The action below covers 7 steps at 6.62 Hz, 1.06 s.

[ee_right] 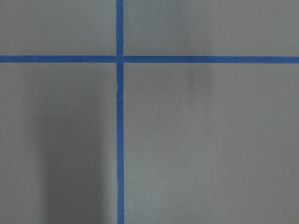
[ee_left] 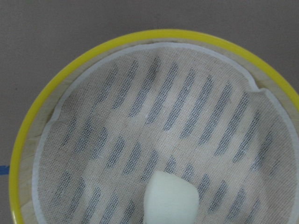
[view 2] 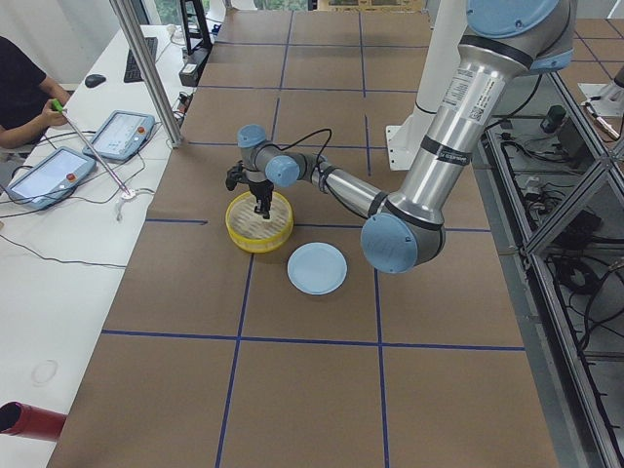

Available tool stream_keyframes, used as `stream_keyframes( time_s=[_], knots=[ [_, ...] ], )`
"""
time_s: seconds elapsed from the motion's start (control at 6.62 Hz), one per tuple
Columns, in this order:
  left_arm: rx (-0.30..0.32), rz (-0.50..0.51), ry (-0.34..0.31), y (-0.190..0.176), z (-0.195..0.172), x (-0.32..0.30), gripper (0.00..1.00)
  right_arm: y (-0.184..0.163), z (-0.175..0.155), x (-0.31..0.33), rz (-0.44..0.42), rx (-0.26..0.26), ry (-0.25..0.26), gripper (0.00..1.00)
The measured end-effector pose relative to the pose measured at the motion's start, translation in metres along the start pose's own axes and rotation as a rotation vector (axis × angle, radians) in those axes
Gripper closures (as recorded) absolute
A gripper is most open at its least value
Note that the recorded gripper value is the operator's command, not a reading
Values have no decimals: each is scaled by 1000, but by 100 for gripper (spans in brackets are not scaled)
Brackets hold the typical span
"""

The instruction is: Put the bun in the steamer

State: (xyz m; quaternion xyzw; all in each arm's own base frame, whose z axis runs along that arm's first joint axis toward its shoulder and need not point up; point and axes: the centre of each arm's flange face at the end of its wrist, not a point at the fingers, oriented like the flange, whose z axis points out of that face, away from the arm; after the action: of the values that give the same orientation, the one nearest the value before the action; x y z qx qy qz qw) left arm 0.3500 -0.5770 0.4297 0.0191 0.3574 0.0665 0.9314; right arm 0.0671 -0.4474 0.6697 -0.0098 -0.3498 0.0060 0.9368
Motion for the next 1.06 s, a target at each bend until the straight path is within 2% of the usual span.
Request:
stream_keyframes(
  time_s=[0.15, 0.6, 0.76, 1.06],
  knots=[
    [2, 3, 2, -1, 2, 0, 0, 0, 0, 0, 0, 0, 0, 0],
    [17, 18, 13, -2, 1, 2, 0, 0, 0, 0, 0, 0, 0, 0],
    [43, 30, 19, -1, -11, 4, 0, 0, 0, 0, 0, 0, 0, 0],
    [184, 58, 27, 8, -84, -14, 0, 0, 0, 0, 1, -1, 0, 0]
  ],
)
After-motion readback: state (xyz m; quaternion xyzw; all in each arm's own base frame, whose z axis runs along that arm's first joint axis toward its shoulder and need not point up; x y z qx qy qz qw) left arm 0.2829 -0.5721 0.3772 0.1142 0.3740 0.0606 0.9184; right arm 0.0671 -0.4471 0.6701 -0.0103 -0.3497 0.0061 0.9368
